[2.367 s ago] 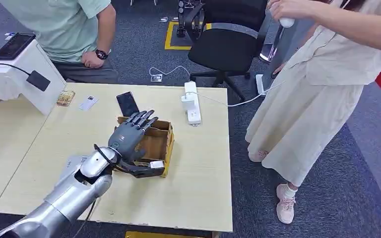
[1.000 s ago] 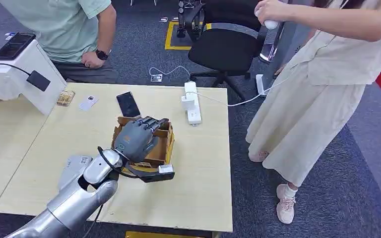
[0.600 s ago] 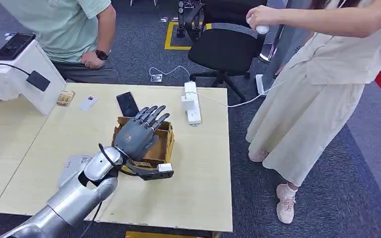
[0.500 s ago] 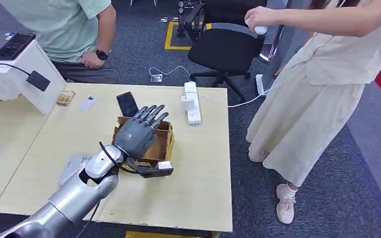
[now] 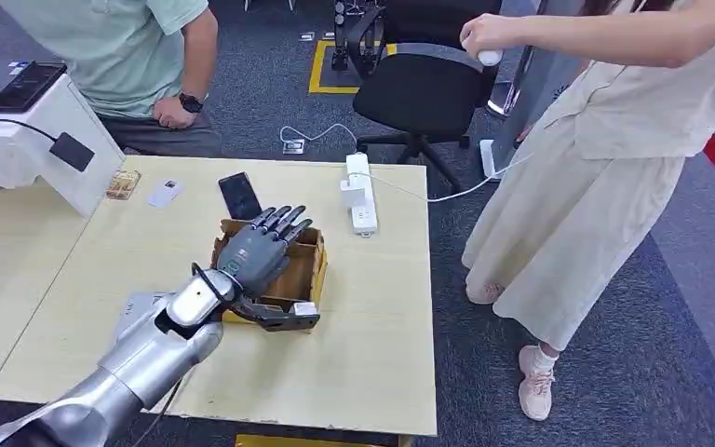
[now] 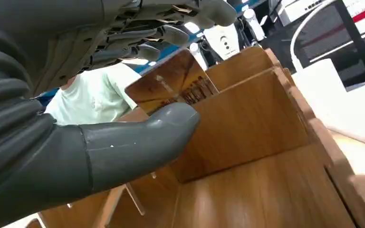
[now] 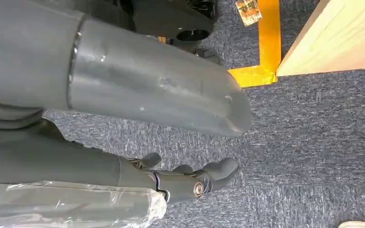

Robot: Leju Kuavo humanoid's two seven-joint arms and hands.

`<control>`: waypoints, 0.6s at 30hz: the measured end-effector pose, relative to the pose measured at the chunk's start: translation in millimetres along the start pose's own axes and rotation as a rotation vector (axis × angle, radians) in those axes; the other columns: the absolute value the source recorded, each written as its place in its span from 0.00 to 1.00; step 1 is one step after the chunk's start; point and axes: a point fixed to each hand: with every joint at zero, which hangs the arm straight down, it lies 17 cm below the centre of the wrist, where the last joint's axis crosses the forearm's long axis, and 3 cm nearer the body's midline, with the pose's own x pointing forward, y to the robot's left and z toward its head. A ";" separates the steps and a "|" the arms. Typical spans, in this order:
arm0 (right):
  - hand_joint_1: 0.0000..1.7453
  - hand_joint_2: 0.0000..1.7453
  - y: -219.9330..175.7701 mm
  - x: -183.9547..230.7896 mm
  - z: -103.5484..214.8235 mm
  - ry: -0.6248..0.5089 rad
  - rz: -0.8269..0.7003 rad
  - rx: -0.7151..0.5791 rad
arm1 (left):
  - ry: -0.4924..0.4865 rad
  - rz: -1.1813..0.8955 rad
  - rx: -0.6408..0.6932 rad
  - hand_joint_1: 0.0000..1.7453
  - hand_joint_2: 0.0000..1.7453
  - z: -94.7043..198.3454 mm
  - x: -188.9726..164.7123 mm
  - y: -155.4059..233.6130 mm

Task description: Pass the card to the sensor for recognition and then transmit it.

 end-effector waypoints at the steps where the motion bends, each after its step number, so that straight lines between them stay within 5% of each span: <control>1: 0.00 0.00 0.2 0.0 0.0 0.000 0.002 0.001 | 0.000 -0.001 -0.006 0.00 1.00 -1.1 0.2 -1.3; 15: 0.00 0.00 1.1 -1.8 0.7 0.005 0.004 0.003 | -0.008 0.058 -0.058 0.00 1.00 -3.7 2.7 -13.0; 16: 0.00 0.00 1.2 -1.9 0.8 0.005 0.005 0.003 | -0.008 0.058 -0.057 0.93 1.00 -3.9 2.5 -12.5; 18: 0.00 0.00 1.2 -1.9 0.8 0.005 0.005 0.003 | -0.006 0.061 -0.055 1.00 1.00 -4.2 2.3 -11.7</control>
